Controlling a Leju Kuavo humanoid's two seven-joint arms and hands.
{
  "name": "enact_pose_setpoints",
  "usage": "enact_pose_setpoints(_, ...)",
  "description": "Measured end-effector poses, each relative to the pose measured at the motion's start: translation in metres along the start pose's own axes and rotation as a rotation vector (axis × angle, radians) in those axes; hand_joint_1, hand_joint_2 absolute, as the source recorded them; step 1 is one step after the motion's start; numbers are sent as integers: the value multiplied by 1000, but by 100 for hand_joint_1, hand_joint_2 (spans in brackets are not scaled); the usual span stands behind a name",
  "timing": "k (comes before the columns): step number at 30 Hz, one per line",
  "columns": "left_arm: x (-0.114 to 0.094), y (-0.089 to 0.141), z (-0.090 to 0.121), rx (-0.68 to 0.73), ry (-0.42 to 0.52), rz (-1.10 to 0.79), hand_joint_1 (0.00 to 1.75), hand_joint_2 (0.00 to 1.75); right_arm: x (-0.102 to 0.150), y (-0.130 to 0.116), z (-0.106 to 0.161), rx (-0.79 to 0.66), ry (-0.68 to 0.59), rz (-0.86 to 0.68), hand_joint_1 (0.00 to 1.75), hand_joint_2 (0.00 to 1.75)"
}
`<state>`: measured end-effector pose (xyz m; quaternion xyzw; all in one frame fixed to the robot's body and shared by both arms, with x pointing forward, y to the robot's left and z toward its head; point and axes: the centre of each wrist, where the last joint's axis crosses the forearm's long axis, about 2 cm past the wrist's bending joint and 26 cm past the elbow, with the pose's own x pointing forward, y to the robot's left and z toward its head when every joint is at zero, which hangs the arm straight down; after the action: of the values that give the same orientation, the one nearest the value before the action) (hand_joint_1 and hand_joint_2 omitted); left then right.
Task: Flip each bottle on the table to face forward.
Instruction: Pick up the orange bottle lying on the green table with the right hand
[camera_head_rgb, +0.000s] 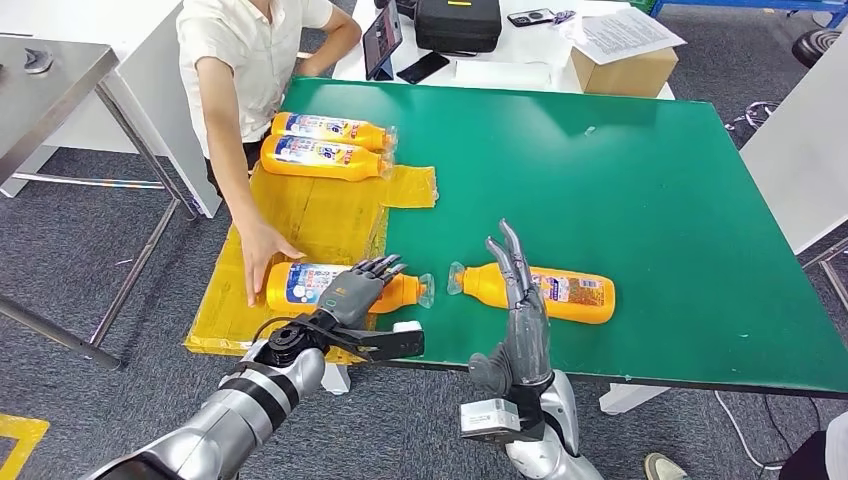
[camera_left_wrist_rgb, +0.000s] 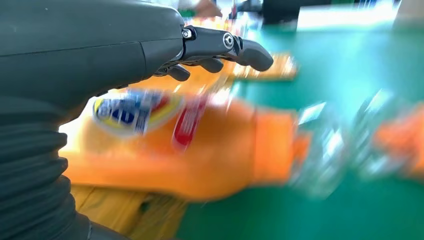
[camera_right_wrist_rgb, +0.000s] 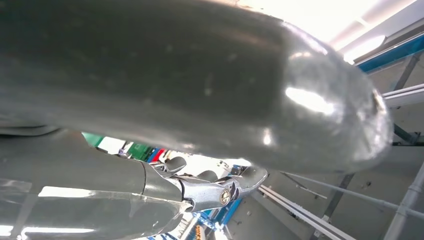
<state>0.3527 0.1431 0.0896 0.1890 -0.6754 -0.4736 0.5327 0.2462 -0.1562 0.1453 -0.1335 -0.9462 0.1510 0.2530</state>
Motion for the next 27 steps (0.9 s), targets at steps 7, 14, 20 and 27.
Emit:
enact_pose_setpoints(7, 28, -10, 18, 246, 7, 977, 0, 175, 2, 1, 6, -11, 15, 16, 0, 0)
enact_pose_setpoints(14, 29, -4, 30, 403, 35, 1338, 0, 175, 10, 2, 8, -8, -4, 29, 0, 0)
enact_pose_setpoints(20, 32, 2, 40, 528, 18, 1323, 0, 175, 17, -7, 7, 27, -91, 183, 0, 175)
enact_pose_setpoints(27, 41, -9, 73, 553, -28, 1273, 0, 175, -29, -52, 43, 104, 104, 451, 0, 175)
